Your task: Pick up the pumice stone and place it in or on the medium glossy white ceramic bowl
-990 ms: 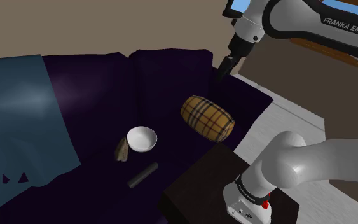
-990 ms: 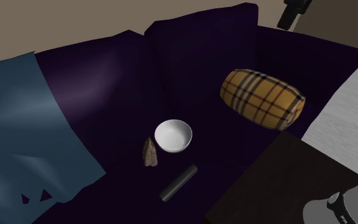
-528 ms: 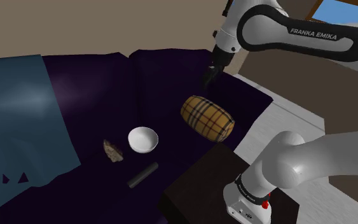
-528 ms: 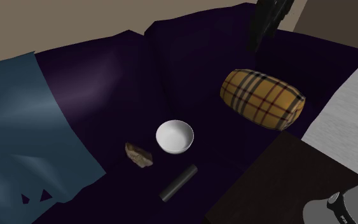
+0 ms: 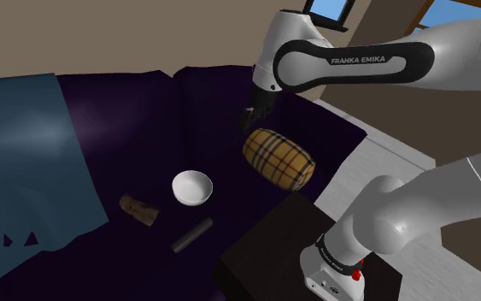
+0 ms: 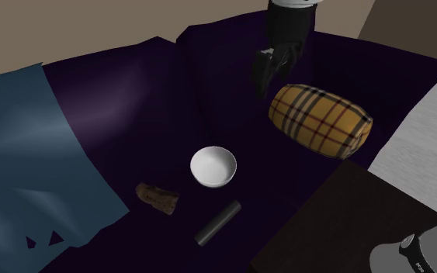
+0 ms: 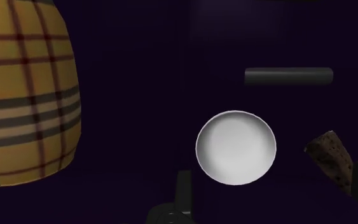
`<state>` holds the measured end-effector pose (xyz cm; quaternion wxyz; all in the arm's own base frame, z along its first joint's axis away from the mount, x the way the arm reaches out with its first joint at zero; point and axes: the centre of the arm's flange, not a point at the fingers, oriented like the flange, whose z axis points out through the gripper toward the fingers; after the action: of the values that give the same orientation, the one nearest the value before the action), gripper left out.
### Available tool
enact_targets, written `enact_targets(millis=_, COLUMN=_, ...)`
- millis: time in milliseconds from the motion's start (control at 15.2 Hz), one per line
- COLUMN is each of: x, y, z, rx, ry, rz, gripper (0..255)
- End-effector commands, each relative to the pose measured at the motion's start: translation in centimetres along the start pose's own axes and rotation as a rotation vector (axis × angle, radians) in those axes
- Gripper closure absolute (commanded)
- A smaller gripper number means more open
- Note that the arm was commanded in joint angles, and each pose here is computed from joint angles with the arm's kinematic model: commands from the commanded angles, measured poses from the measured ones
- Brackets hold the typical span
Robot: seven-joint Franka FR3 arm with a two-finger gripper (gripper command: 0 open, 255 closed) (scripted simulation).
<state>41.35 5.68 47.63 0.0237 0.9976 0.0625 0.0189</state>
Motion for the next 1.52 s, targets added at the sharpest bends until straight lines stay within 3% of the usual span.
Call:
enact_targets(millis=0, x=1.2, y=-1.1, z=2.1, rx=0.009, ry=-0.011, rz=0.004, gripper=0)
enact_targets(millis=1452, x=15.4, y=-12.9, z=25.0, rx=0.102, ry=-0.142, rz=0.038, gripper=0)
